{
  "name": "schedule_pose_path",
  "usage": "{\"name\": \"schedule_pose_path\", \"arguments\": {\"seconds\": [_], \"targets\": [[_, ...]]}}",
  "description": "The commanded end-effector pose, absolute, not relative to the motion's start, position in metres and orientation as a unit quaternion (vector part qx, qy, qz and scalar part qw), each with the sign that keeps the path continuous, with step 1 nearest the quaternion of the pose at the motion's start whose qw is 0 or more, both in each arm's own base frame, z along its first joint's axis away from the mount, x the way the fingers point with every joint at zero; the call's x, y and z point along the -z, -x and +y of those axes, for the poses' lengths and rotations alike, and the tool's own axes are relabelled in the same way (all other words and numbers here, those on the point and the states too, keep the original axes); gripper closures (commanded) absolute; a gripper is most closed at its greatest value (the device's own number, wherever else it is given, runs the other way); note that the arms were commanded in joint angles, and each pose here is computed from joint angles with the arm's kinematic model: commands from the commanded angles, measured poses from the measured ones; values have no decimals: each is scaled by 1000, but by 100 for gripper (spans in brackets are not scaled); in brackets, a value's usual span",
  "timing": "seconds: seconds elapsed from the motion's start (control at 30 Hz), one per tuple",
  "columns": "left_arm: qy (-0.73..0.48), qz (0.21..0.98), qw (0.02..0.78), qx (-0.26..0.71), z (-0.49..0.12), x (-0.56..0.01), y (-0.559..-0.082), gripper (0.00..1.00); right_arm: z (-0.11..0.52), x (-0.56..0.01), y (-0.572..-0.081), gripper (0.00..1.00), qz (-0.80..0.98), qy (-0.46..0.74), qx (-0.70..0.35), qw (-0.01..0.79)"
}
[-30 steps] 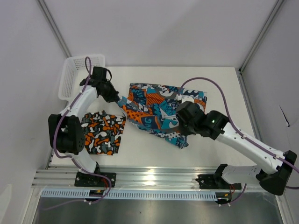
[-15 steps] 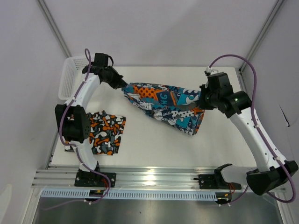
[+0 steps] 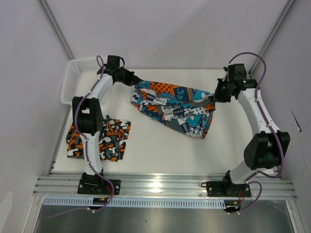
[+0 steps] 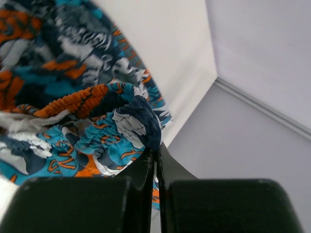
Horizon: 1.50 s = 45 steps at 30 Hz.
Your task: Fold and stack the shorts
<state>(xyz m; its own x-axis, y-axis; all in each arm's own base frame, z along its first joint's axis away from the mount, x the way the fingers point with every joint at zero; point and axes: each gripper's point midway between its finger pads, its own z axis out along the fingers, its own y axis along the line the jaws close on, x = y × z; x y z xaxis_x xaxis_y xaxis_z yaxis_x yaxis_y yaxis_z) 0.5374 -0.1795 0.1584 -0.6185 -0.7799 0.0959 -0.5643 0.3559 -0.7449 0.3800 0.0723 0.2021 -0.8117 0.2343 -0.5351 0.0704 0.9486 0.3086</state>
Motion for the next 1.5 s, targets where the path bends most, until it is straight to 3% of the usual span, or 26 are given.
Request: {"name": "schedule_pose_path", "arguments": {"seconds": [0.0, 0.1, 0.17, 0.2, 0.23, 0.27, 0.3, 0.33, 0.37, 0.4, 0.43, 0.57, 0.63, 0.73, 0.9, 1.03, 1.27, 1.37, 1.47], "targets": [[424, 768, 178, 446, -184, -185, -581, 95, 55, -208, -421, 100, 927, -92, -151, 331], [424, 754, 187, 466, -190, -175, -603, 87, 35, -181, -447, 100, 929, -121, -150, 317], [421, 736, 195, 493, -195, -175, -616, 72, 26, -169, -461, 100, 927, -135, -158, 313], [422, 735, 185, 498, -200, -161, -619, 65, 23, -150, -472, 100, 929, -141, -159, 304], [421, 723, 191, 513, -202, -163, -626, 47, 21, -143, -479, 100, 927, -148, -163, 302], [419, 719, 193, 520, -204, -161, -629, 38, 17, -135, -486, 98, 927, -155, -167, 298], [417, 716, 192, 525, -205, -152, -633, 29, 14, -119, -499, 92, 928, -162, -165, 292], [416, 714, 193, 530, -206, -154, -635, 10, 10, -113, -507, 81, 926, -172, -167, 293], [414, 714, 195, 530, -206, -152, -637, 4, 8, -108, -514, 53, 924, -177, -168, 294], [406, 712, 202, 536, -205, -156, -639, 1, 6, -99, -525, 43, 924, -181, -168, 293], [395, 715, 211, 537, -205, -159, -641, 1, 6, -96, -531, 35, 923, -184, -172, 292], [368, 730, 225, 530, -197, -169, -633, 1, 5, -103, -540, 27, 922, -185, -166, 296], [341, 737, 254, 526, -191, -189, -626, 1, 6, -117, -531, 27, 918, -185, -166, 310], [326, 760, 260, 498, -180, -175, -602, 1, 28, -142, -524, 32, 900, -165, -210, 343], [272, 780, 295, 479, -175, -184, -571, 1, 111, -176, -507, 42, 863, -101, -365, 335], [237, 795, 297, 473, -175, -183, -545, 1, 189, -183, -499, 38, 832, -41, -466, 297], [218, 823, 303, 428, -163, -168, -507, 1, 282, -131, -496, 34, 804, -25, -552, 218], [216, 829, 300, 419, -160, -160, -494, 1, 302, -118, -495, 40, 780, -44, -597, 181], [213, 829, 303, 418, -159, -159, -478, 1, 310, -80, -484, 56, 785, -68, -599, 143]]}}
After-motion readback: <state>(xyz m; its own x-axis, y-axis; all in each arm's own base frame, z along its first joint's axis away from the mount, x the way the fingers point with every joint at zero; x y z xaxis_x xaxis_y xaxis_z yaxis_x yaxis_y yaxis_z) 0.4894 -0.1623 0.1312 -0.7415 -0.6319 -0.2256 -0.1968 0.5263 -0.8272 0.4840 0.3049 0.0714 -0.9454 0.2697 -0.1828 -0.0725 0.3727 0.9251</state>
